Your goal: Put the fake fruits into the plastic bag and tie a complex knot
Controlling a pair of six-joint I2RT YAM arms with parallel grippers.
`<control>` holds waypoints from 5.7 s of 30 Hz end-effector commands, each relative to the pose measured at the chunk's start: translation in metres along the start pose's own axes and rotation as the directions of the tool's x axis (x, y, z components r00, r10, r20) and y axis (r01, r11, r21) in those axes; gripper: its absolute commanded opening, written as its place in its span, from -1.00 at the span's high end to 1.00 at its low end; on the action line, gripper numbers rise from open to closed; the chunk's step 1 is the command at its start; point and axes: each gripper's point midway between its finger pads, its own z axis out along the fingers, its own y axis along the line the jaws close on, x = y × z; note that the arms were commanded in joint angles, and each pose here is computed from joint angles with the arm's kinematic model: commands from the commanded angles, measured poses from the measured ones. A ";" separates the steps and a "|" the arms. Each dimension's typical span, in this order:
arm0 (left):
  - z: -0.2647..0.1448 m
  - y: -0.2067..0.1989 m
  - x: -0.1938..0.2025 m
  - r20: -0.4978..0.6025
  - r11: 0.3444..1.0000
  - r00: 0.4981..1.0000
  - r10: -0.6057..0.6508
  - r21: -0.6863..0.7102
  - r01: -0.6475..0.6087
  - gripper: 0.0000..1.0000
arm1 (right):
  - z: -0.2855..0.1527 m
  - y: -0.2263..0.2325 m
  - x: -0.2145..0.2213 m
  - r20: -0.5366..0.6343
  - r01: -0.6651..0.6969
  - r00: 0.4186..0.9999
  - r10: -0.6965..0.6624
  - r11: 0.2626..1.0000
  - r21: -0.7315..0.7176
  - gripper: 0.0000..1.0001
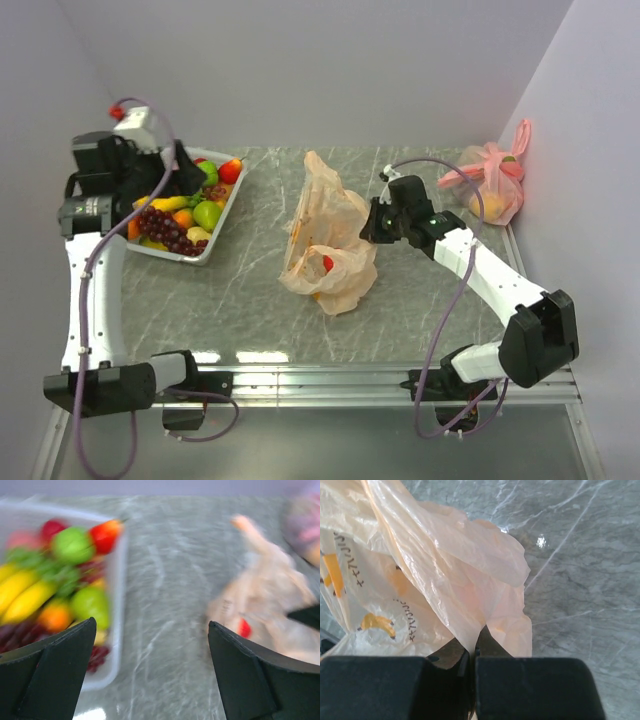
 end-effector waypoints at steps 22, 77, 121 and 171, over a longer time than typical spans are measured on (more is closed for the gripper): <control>0.020 0.187 0.118 0.017 0.646 0.843 -0.538 -0.633 0.426 -0.99 | -0.013 0.016 -0.003 0.064 0.072 0.995 -0.070 0.997 -0.035 1.00; 0.052 0.155 0.070 0.002 0.834 0.940 -0.342 -0.460 0.305 -0.43 | 0.002 0.013 0.004 0.009 0.080 0.997 -0.079 0.996 -0.033 1.00; 0.087 0.167 0.112 -0.262 0.938 0.951 -0.166 -0.340 0.070 0.99 | 0.011 0.010 0.012 -0.029 0.083 0.996 -0.084 0.996 -0.037 1.00; 0.083 -0.201 0.130 -0.230 0.755 0.909 0.349 0.643 -0.127 -0.99 | 0.006 0.015 0.008 -0.044 0.082 0.995 -0.086 0.994 -0.076 1.00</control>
